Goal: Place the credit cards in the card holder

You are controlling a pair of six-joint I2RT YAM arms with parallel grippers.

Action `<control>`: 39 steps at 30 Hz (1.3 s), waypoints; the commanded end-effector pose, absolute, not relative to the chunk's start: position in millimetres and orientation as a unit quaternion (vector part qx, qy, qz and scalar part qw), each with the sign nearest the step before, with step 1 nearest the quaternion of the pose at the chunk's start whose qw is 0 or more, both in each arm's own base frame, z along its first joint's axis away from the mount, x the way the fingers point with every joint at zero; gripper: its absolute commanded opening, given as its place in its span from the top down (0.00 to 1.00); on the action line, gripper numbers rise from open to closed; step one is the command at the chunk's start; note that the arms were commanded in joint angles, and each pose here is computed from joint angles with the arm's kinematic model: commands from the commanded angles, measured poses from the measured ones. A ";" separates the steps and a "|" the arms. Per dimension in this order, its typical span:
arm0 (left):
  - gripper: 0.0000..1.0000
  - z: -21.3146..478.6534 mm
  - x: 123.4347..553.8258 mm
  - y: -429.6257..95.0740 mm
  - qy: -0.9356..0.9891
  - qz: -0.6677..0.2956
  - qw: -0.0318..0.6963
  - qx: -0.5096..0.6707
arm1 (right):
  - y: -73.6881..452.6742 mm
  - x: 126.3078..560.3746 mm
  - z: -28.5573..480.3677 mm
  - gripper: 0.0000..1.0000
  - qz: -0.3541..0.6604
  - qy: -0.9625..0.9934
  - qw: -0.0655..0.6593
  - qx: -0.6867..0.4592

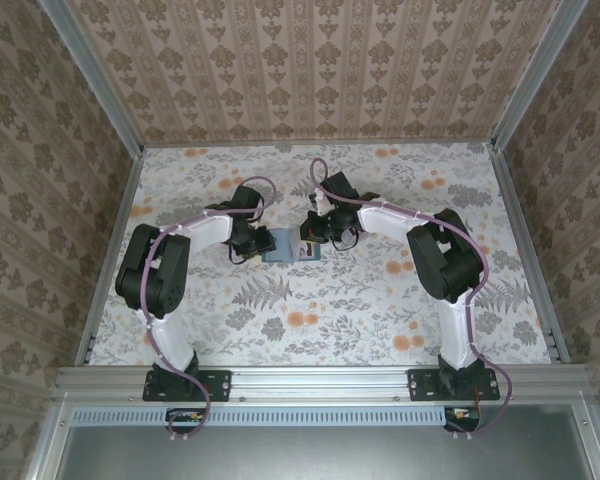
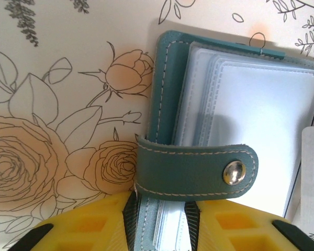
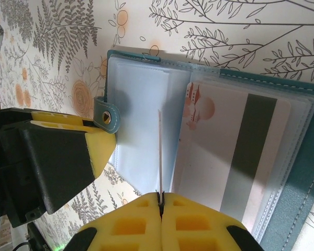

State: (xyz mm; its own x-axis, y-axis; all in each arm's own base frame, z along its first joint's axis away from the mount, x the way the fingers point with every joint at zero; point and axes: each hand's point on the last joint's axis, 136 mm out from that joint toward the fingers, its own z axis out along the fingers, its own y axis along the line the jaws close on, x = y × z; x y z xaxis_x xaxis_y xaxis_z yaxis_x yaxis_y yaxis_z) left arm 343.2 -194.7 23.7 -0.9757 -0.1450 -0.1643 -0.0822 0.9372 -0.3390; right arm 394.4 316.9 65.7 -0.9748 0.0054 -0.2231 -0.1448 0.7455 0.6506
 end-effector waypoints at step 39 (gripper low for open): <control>0.66 16.4 337.0 -208.0 0.979 -0.180 0.077 -0.050 | 324.5 400.7 47.9 0.93 0.364 0.926 0.096 -0.018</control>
